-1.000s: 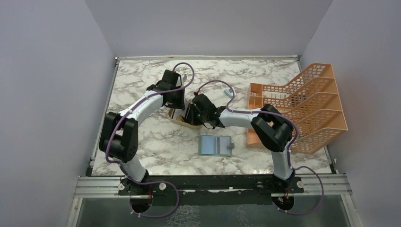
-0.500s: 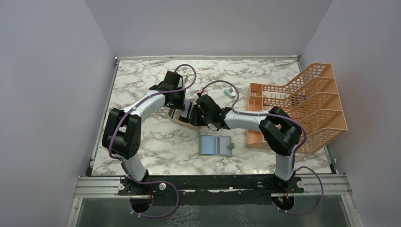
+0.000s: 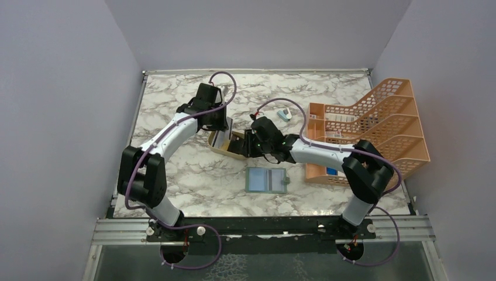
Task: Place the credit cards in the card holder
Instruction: Insert the credit card into the card holder.
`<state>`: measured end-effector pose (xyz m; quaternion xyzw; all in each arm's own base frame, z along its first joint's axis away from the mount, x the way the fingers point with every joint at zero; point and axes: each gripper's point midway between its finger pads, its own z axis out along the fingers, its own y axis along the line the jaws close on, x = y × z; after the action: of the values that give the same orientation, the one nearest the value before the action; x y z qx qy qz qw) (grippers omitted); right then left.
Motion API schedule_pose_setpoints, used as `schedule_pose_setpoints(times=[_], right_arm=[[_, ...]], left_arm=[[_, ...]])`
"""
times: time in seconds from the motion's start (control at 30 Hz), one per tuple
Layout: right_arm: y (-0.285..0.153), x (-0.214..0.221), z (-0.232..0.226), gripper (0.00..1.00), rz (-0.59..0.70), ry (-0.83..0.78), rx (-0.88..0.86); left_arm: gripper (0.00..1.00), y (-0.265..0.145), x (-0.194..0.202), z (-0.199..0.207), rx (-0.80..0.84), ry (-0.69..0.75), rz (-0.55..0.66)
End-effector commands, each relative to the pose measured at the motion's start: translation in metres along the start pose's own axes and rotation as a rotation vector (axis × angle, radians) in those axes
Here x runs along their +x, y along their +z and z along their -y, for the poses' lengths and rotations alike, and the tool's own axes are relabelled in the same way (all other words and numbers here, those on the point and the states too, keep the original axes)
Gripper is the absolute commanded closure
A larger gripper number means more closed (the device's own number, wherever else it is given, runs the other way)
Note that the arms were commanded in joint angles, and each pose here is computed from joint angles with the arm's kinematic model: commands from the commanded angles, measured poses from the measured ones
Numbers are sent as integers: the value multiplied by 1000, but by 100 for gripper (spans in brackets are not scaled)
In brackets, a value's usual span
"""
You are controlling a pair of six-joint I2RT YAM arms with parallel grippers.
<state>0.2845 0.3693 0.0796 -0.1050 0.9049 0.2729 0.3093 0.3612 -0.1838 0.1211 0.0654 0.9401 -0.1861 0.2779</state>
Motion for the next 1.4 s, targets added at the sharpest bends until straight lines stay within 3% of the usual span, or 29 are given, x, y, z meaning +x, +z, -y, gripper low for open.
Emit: schedule_pose_setpoints(times=[0.0, 0.4, 0.7, 1.03, 1.37], right_arm=[[-27, 3, -1, 68, -7, -23, -11], [-90, 38, 37, 65, -67, 1, 99], [-109, 53, 73, 63, -90, -35, 243], [-94, 69, 95, 62, -129, -64, 305], [-98, 77, 118, 62, -145, -82, 401]], left_arm=[[100, -20, 1, 14, 62, -27, 18], [100, -47, 42, 66, 371, -120, -94], [100, -51, 85, 91, 438, -205, -194], [100, -40, 126, 126, 478, -279, -258], [100, -25, 158, 140, 481, -271, -326]])
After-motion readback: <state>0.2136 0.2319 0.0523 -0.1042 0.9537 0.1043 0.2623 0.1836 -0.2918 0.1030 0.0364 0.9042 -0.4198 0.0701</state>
